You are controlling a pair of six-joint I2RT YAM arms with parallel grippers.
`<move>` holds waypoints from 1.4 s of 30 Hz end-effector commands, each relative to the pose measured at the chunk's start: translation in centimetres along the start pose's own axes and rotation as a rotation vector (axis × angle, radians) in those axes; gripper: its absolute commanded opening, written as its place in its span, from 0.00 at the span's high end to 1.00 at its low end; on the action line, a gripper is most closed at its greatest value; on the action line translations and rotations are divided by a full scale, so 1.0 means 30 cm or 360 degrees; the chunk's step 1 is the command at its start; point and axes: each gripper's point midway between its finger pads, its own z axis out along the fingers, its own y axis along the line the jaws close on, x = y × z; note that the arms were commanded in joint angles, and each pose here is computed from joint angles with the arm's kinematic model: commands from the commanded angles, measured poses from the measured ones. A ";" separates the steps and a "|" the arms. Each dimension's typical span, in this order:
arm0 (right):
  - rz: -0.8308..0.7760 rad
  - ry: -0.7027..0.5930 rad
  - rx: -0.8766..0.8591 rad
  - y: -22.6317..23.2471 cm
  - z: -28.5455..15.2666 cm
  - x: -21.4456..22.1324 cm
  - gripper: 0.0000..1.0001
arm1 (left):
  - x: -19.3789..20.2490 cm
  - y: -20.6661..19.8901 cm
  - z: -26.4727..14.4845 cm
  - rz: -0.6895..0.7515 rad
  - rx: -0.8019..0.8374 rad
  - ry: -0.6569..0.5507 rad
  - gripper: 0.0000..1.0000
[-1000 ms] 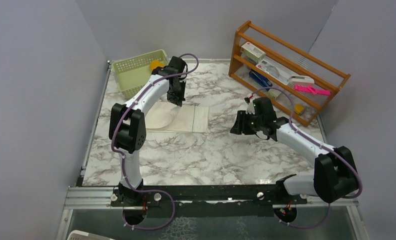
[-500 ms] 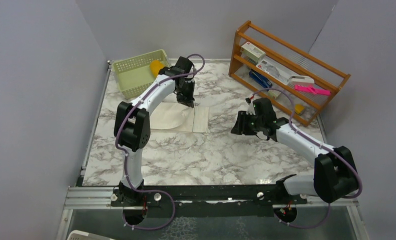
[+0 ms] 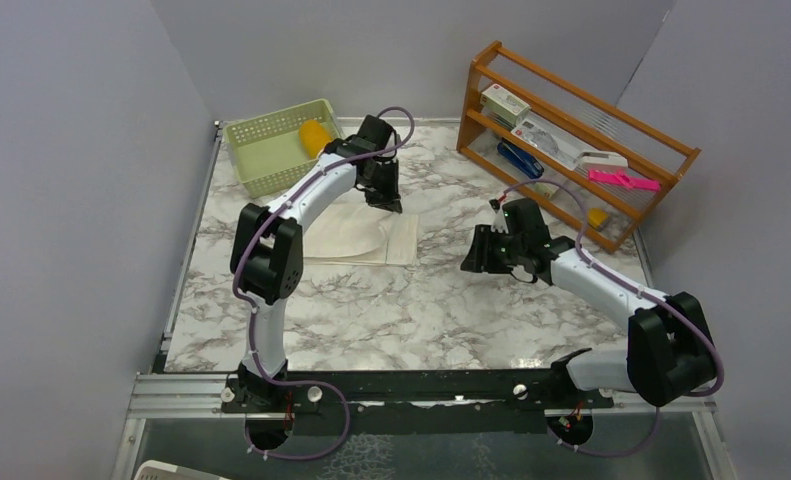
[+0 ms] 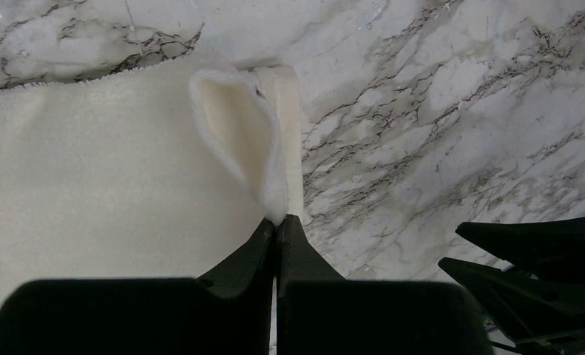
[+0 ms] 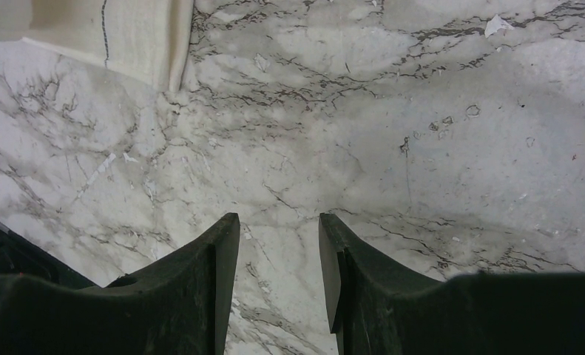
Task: Roll the towels
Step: Fold the towel at the center of the board, then roll the towel at the center of the board.
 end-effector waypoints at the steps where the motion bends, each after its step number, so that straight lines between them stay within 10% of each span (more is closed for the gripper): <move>1: 0.0000 -0.0030 0.0014 0.003 -0.005 -0.001 0.55 | 0.038 -0.058 0.058 -0.0039 0.0094 0.0032 1.00; 11: 0.0003 -0.0015 0.0016 -0.004 0.005 0.021 0.55 | 0.091 -0.032 0.140 -0.0094 0.0092 0.0034 0.99; 16: 0.0005 -0.0012 0.0021 -0.009 0.014 0.026 0.54 | 0.078 -0.090 0.139 -0.0116 0.0265 -0.0054 0.60; 24: -0.0139 -0.0130 0.0015 0.077 0.023 -0.040 0.51 | -0.092 -0.175 -0.059 -0.0096 0.0586 -0.0346 0.41; 31: -0.0410 -0.0295 -0.0218 0.368 0.096 -0.211 0.54 | -0.193 0.179 -0.266 -0.0259 0.0514 -0.0578 0.60; 42: -0.0476 -0.0062 -0.0518 0.599 0.450 -0.239 0.73 | -0.008 0.487 -0.102 -0.0447 0.0256 -0.0560 0.76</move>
